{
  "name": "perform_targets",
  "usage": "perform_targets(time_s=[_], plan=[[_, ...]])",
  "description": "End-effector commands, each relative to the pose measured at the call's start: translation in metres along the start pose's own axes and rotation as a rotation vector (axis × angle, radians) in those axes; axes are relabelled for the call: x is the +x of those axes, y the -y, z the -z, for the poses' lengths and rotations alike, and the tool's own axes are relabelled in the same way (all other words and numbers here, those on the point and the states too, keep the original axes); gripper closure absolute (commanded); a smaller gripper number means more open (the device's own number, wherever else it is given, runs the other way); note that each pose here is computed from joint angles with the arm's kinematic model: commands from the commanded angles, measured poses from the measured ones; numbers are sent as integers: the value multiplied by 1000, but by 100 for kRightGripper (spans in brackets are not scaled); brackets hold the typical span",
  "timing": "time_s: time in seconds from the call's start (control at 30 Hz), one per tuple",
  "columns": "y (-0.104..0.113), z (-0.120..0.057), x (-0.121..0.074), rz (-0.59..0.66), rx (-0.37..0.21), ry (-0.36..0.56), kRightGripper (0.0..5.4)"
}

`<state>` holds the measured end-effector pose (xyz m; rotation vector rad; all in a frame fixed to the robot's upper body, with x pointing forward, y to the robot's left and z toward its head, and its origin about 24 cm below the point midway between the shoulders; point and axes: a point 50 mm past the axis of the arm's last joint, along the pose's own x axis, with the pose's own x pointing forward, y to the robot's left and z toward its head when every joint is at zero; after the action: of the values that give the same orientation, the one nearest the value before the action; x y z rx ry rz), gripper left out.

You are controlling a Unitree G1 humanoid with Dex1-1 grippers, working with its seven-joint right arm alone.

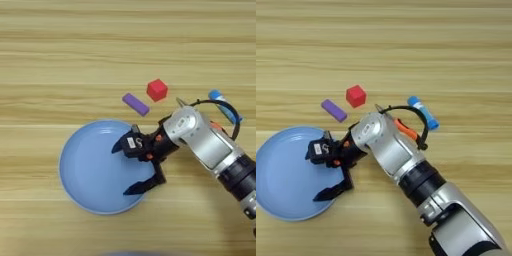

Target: Move the objects on the table

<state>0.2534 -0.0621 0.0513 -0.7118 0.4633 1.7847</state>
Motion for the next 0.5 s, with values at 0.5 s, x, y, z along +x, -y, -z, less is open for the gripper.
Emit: perform_targets(time_s=[0.5], plan=[[-13, -4, -11, -48, -37, -21, 6]])
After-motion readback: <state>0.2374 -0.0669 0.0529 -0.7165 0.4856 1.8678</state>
